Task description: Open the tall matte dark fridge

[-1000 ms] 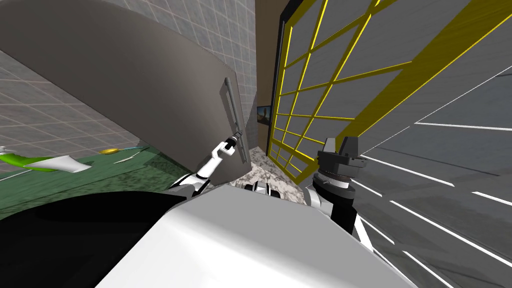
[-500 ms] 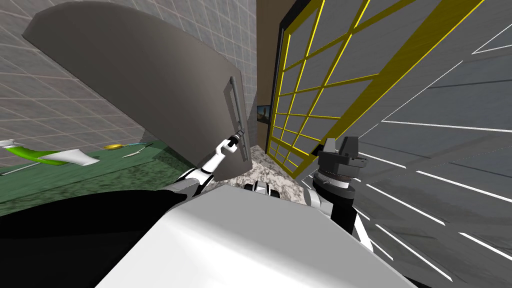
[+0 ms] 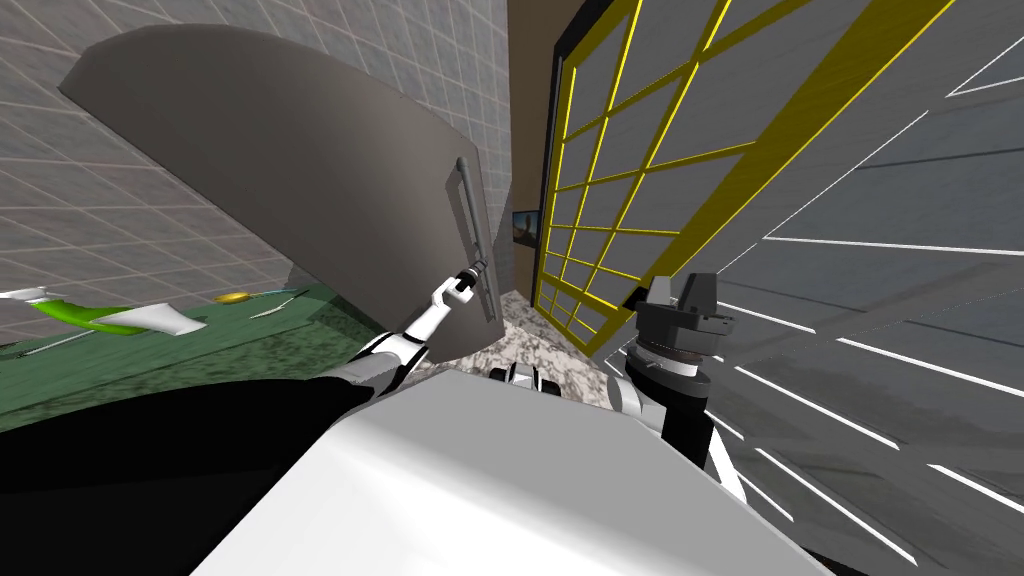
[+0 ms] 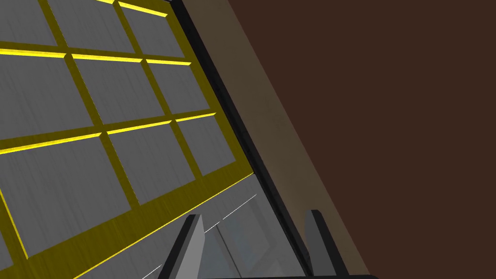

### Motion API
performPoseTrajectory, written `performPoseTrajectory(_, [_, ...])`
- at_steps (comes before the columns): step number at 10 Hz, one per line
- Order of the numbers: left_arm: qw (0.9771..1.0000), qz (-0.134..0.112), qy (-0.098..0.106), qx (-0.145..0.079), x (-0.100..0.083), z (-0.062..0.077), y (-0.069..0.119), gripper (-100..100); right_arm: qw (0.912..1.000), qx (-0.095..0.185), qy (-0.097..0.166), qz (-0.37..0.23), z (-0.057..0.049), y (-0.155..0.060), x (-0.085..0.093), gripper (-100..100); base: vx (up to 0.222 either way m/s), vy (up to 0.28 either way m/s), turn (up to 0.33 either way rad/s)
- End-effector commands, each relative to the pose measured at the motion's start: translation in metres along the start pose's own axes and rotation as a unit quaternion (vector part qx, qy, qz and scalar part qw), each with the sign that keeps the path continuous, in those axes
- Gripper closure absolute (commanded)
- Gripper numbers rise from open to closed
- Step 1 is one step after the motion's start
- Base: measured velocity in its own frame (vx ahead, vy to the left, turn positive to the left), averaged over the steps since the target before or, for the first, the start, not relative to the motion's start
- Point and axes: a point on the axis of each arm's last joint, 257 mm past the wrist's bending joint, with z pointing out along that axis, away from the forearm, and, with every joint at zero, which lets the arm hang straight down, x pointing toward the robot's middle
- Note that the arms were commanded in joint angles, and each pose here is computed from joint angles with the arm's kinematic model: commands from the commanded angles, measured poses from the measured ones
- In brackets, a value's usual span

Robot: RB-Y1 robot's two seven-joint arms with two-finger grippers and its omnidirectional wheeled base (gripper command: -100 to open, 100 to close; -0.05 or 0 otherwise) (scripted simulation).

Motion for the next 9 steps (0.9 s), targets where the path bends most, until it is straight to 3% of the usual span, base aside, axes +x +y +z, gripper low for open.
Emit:
performPoseTrajectory(1, [0.9995,-0.007,0.006,0.03,0.004,0.021,-0.025,100,1.0,0.0,0.0,0.0,0.0,0.0,0.0,0,-0.227,-0.007,-0.042])
performPoseTrajectory(5, [0.9995,-0.004,0.019,-0.023,0.016,0.027,0.029,100,1.0,0.0,0.0,0.0,0.0,0.0,0.0,0,0.001,-0.019,-0.007])
performPoseTrajectory(6, [0.9995,-0.008,0.021,0.022,0.014,0.039,-0.008,100,1.0,0.0,0.0,0.0,0.0,0.0,0.0,0,-0.225,-0.007,-0.107])
performPoseTrajectory(7, [0.9994,-0.007,0.013,0.032,0.003,0.049,-0.015,100,1.0,0.0,0.0,0.0,0.0,0.0,0.0,0,-0.335,0.02,-0.088])
performPoseTrajectory(8, [0.9994,-0.005,0.006,0.034,-0.008,0.057,-0.021,100,1.0,0.0,0.0,0.0,0.0,0.0,0.0,0,-0.198,0.007,-0.027])
performPoseTrajectory(9, [0.9998,-0.004,0.011,0.013,-0.003,0.058,0.0,100,1.0,0.0,0.0,0.0,0.0,0.0,0.0,0,-0.049,-0.014,-0.02])
